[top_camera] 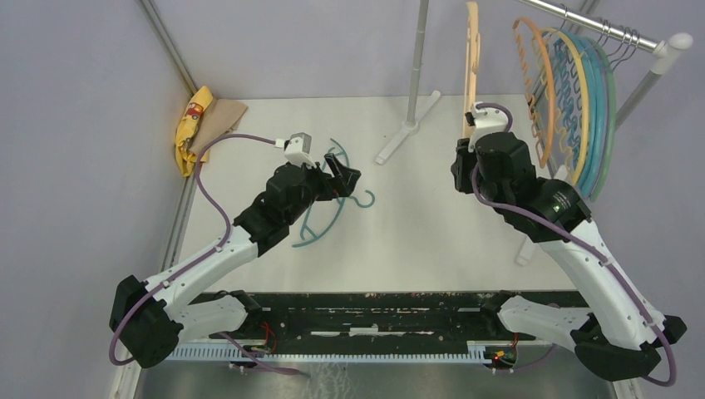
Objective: Organize the hangers
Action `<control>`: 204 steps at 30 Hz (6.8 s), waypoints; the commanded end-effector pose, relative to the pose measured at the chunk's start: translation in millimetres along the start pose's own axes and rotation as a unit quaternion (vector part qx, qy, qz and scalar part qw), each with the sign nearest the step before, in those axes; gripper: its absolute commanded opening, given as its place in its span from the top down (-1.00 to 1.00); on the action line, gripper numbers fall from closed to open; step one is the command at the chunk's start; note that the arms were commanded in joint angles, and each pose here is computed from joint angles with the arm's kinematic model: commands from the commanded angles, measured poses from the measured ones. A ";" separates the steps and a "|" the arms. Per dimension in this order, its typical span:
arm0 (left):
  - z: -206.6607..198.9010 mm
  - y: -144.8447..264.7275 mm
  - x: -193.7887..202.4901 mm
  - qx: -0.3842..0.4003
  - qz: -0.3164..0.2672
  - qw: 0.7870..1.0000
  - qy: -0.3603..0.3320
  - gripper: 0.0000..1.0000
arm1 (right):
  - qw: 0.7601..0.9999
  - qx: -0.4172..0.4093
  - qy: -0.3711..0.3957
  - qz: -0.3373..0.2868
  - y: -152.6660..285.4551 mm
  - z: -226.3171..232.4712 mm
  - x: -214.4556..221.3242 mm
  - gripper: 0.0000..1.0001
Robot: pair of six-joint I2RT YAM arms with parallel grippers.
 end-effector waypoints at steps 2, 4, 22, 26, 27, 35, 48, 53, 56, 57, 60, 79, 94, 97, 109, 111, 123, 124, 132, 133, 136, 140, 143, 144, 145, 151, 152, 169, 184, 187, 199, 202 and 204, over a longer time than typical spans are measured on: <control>-2.5 1.5 -3.8 0.013 -0.014 1.000 -0.017 -0.98 | 0.999 0.042 0.006 -0.034 -6.7 -8.6 -40.4 0.98; -1.0 4.2 -2.9 0.013 -0.014 1.000 -0.016 -0.98 | 0.999 0.036 0.006 -0.025 -19.0 -7.1 -49.3 0.98; 13.1 16.2 3.4 -0.005 -0.017 1.000 -0.013 -0.98 | 0.994 0.005 -0.100 -0.054 -74.8 -51.9 -85.1 0.98; 14.7 13.6 6.2 -0.008 -0.011 1.000 -0.013 -0.98 | 0.991 0.008 -0.118 -0.054 -81.4 -62.8 -84.5 0.98; 14.7 13.2 6.8 -0.007 -0.009 1.000 -0.012 -0.98 | 0.991 0.009 -0.123 -0.054 -83.9 -66.5 -84.3 0.98; 21.0 13.3 12.5 -0.014 -0.002 1.000 -0.014 -0.98 | 0.981 0.029 -0.176 -0.070 -100.3 -93.7 -79.4 0.98; 27.4 6.0 22.6 -0.020 0.017 1.000 -0.017 -0.98 | 0.981 0.008 -0.194 -0.010 -121.4 -100.5 -52.4 0.89; 29.8 0.4 27.0 -0.024 0.026 0.999 -0.017 -0.98 | 0.983 0.023 -0.183 -0.009 -110.2 -101.3 -46.7 0.81; 30.2 -1.6 29.5 -0.023 0.031 0.999 -0.013 -0.98 | 0.983 0.024 -0.180 -0.008 -105.9 -101.0 -45.4 0.70; 30.3 -2.0 29.7 -0.023 0.031 0.999 -0.012 -0.98 | 0.983 0.023 -0.180 -0.007 -104.2 -100.5 -44.8 0.56; 31.8 -2.9 30.8 -0.026 0.032 0.999 -0.014 -0.98 | 0.984 0.021 -0.177 -0.008 -97.0 -98.7 -40.7 -0.07; 65.2 -53.3 47.6 -0.138 0.019 0.987 -0.080 -1.00 | 0.985 0.002 -0.127 -0.113 25.8 -81.8 -37.6 -0.88; 72.3 -156.8 50.8 -0.238 0.041 0.951 -0.191 -0.55 | 0.985 -0.070 -0.107 -0.117 63.5 -58.7 -16.4 -0.84; 81.6 -170.1 52.7 -0.261 0.059 0.941 -0.208 -0.40 | 0.984 -0.086 -0.106 -0.114 67.5 -53.9 -10.4 -0.81; 122.2 -180.2 47.4 -0.301 0.119 0.929 -0.181 -0.11 | 0.985 -0.110 -0.108 -0.081 48.8 -46.8 7.8 -0.76; 124.1 -174.9 50.2 -0.303 0.130 0.927 -0.181 0.12 | 0.985 -0.109 -0.109 -0.074 44.5 -46.7 11.3 -0.76; 135.2 -142.5 60.4 -0.309 0.150 0.922 -0.178 0.20 | 0.986 -0.108 -0.115 -0.052 28.0 -45.8 21.8 -0.75; 136.4 -142.6 62.0 -0.308 0.153 0.922 -0.178 0.21 | 0.986 -0.109 -0.116 -0.051 26.7 -45.6 22.3 -0.76; 125.9 -140.9 60.4 -0.278 0.154 0.933 -0.171 0.20 | 0.988 -0.100 -0.114 -0.039 22.0 -46.3 29.2 -0.75; 121.8 -139.8 58.5 -0.268 0.153 0.936 -0.171 0.16 | 0.988 -0.098 -0.113 -0.037 21.0 -46.5 30.3 -0.75; 112.2 -135.0 53.2 -0.247 0.156 0.940 -0.176 0.06 | 0.988 -0.099 -0.114 -0.035 18.6 -46.3 31.6 -0.75; 103.4 -125.8 49.1 -0.237 0.161 0.940 -0.184 0.07 | 0.987 -0.103 -0.117 -0.035 16.6 -45.5 32.5 -0.75; 103.1 -119.6 50.2 -0.239 0.171 0.937 -0.191 0.08 | 0.987 -0.103 -0.118 -0.034 15.4 -45.3 33.6 -0.75; 103.6 -118.3 51.6 -0.240 0.175 0.935 -0.193 0.08 | 0.987 -0.103 -0.118 -0.034 15.6 -45.0 33.9 -0.75; 105.2 -117.1 53.1 -0.242 0.179 0.934 -0.194 0.09 | 0.987 -0.103 -0.119 -0.033 14.9 -44.9 34.6 -0.75; 114.4 -112.1 60.0 -0.261 0.204 0.922 -0.202 0.11 | 0.987 -0.102 -0.118 -0.034 16.5 -44.7 35.5 -0.75; 115.1 -111.9 60.3 -0.263 0.206 0.920 -0.205 0.11 | 0.987 -0.102 -0.118 -0.034 16.7 -44.8 35.4 -0.75; 120.9 -127.9 67.3 -0.282 0.254 0.897 -0.225 0.12 | 0.988 -0.095 -0.114 -0.031 13.9 -46.1 36.9 -0.75; 144.0 -140.9 91.4 -0.300 0.302 0.874 -0.235 0.59 | 0.990 -0.085 -0.110 -0.015 8.2 -47.2 44.3 -0.77; 145.7 -140.6 92.4 -0.302 0.302 0.873 -0.236 0.93 | 0.990 -0.086 -0.111 -0.013 7.1 -46.9 44.8 -0.77; 79.7 -126.5 29.2 -0.225 0.188 0.936 -0.196 0.93 | 0.986 -0.122 -0.116 0.005 0.9 -39.1 56.0 -0.70; 62.3 -118.0 14.4 -0.195 0.157 0.953 -0.172 0.93 | 0.982 -0.147 -0.118 0.016 -0.8 -33.7 63.9 -0.70; 53.5 -113.6 6.4 -0.178 0.140 0.961 -0.156 0.93 | 0.976 -0.175 -0.129 0.019 -3.7 -27.6 68.9 -0.70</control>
Point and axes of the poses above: each gripper's point midway between its finger pads, its own y axis back along the fingers, its own z axis along the line the jaws close on, x = y × z, the point moved 9 cm from there along y, back along the fingers, and after that the axes turned 12 degrees about y, right-handed, at the moved point
